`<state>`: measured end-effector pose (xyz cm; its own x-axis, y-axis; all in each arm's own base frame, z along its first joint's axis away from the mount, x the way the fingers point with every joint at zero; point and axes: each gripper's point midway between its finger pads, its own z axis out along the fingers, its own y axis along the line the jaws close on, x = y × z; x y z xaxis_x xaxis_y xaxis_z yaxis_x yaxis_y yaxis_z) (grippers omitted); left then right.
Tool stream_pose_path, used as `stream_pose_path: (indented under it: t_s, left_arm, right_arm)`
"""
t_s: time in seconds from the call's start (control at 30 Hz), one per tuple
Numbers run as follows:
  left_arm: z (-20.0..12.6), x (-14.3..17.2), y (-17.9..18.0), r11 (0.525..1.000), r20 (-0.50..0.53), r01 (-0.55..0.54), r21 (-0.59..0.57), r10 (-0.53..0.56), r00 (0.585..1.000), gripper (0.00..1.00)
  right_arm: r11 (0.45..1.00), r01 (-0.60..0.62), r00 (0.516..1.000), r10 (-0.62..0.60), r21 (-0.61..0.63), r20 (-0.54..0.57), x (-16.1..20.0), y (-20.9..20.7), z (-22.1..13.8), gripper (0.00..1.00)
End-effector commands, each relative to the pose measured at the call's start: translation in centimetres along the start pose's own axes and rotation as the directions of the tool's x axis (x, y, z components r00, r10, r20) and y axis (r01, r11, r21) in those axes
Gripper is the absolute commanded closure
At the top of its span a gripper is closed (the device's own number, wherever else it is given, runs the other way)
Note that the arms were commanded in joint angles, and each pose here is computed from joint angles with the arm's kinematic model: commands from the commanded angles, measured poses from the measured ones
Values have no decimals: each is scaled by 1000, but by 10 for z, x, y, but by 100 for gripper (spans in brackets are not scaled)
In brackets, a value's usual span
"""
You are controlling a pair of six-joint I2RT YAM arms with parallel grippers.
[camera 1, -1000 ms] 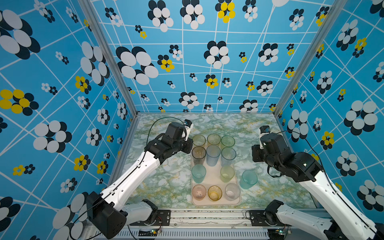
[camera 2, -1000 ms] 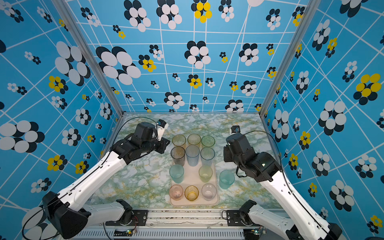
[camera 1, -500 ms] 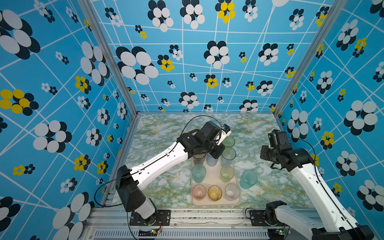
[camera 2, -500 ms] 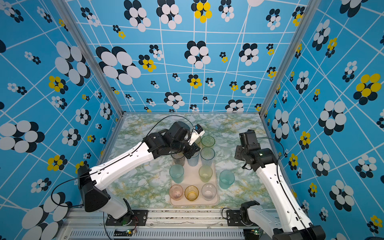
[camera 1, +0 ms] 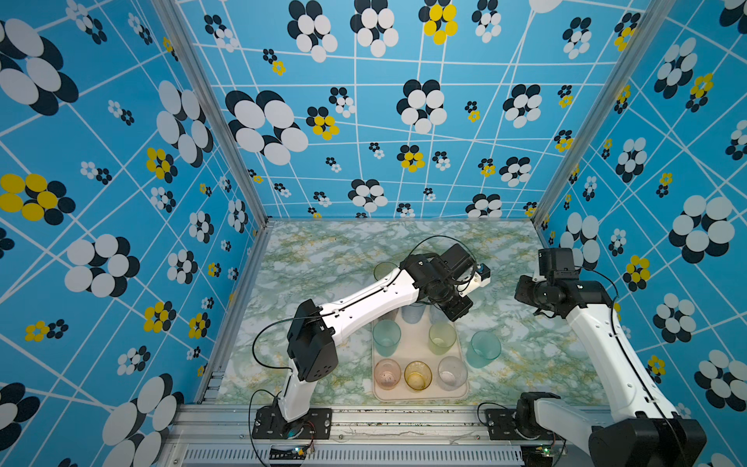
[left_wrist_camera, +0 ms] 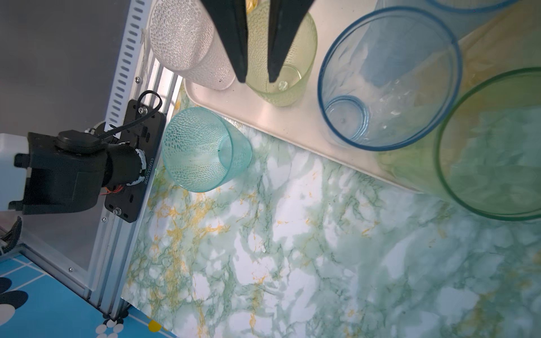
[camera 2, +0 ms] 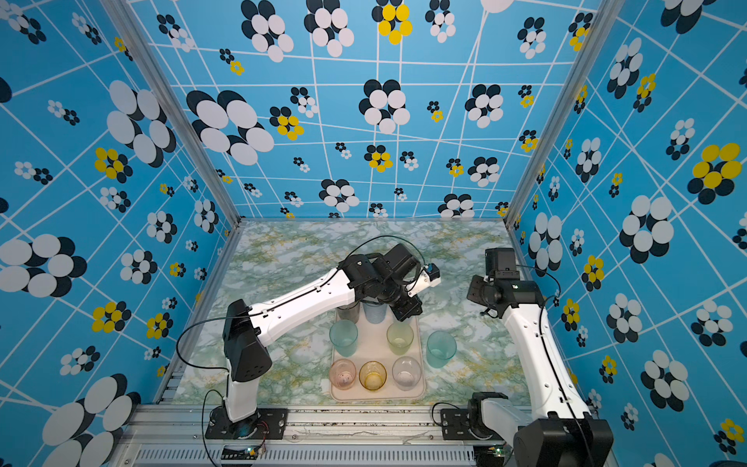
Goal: Place the glasses into the tray
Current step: Pick up the glass from the middle-right of the table.
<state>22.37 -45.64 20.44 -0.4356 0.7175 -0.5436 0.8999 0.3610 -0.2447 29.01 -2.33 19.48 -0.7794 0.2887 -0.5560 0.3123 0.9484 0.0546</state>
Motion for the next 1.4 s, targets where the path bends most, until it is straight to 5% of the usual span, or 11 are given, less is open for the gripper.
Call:
stream_pose_path:
  t_s: [0.0,0.47,0.87,1.37]
  left_arm:
    - [10,13,-15,998,-88,-19,66,25,996,83]
    - [60,22,-51,985,-189,-151,88,165,968,79]
    - [74,13,-27,979,-181,-192,-64,178,967,77]
    - [83,10,-28,981,-176,-188,-45,178,968,77]
  right_arm:
    - [1000,9,1000,-9,-22,10,-5,2,1,66]
    - [1000,-26,1000,26,-13,1,-7,-11,5,65]
    - [999,-36,999,36,-14,4,-7,-17,3,65]
    - [999,-27,1000,27,-29,-1,-3,-16,5,65]
